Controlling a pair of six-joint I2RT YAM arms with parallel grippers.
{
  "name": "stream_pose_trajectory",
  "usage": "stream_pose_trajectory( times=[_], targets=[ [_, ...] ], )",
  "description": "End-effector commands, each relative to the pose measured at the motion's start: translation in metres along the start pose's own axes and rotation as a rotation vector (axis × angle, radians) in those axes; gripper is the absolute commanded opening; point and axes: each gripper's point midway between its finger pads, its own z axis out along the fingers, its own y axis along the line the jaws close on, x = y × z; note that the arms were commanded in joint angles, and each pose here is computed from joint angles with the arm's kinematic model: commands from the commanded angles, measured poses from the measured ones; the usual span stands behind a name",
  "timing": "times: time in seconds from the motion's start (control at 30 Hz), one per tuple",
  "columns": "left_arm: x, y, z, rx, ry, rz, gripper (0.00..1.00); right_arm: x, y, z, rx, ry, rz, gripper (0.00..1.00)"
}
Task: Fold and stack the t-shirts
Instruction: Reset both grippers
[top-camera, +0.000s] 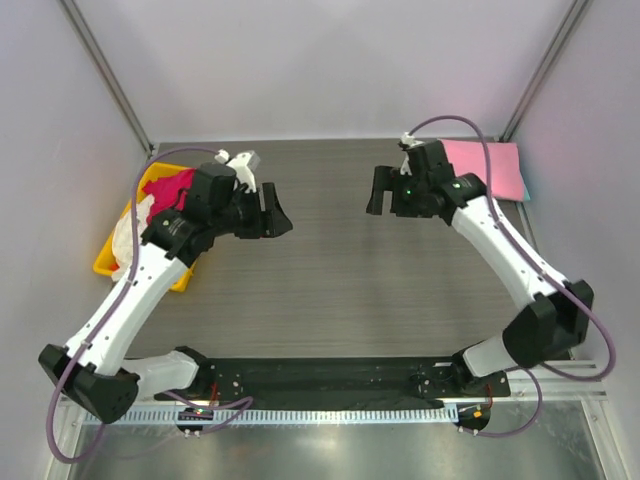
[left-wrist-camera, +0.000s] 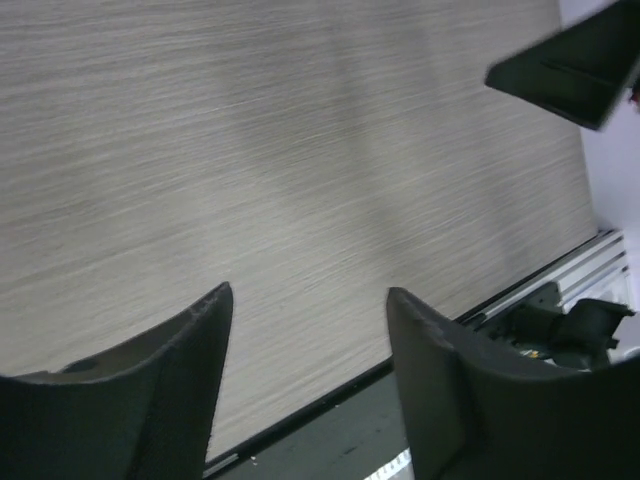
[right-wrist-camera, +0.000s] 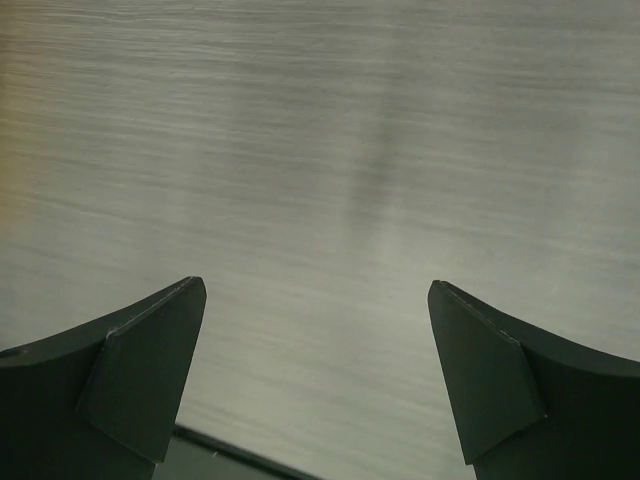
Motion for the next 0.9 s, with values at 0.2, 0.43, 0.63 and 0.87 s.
stream_pose_trajectory(
  times=[0.2,0.43,0.63,0.87],
  targets=[
    [0.008,-0.009,-0.064,0.045,-0.081,-0.01,0.89,-0.024,0.006,-0.135,-0.109,-0.341,0.183,1.0],
    [0.004,-0.031,-0.101,0.179,-0.21,-0.022,1.0,-0.021,-0.015,-0.186,-0.038,-0.47,0.225,1.0],
    [0.002,-0.032,-0.112,0.196,-0.257,-0.013,1.0,-0.014,-0.023,-0.191,-0.017,-0.494,0.265,1.0],
    [0.003,-0.029,-0.113,0.185,-0.271,-0.007,1.0,-0.01,-0.024,-0.178,0.001,-0.455,0.264,1.0]
  ],
)
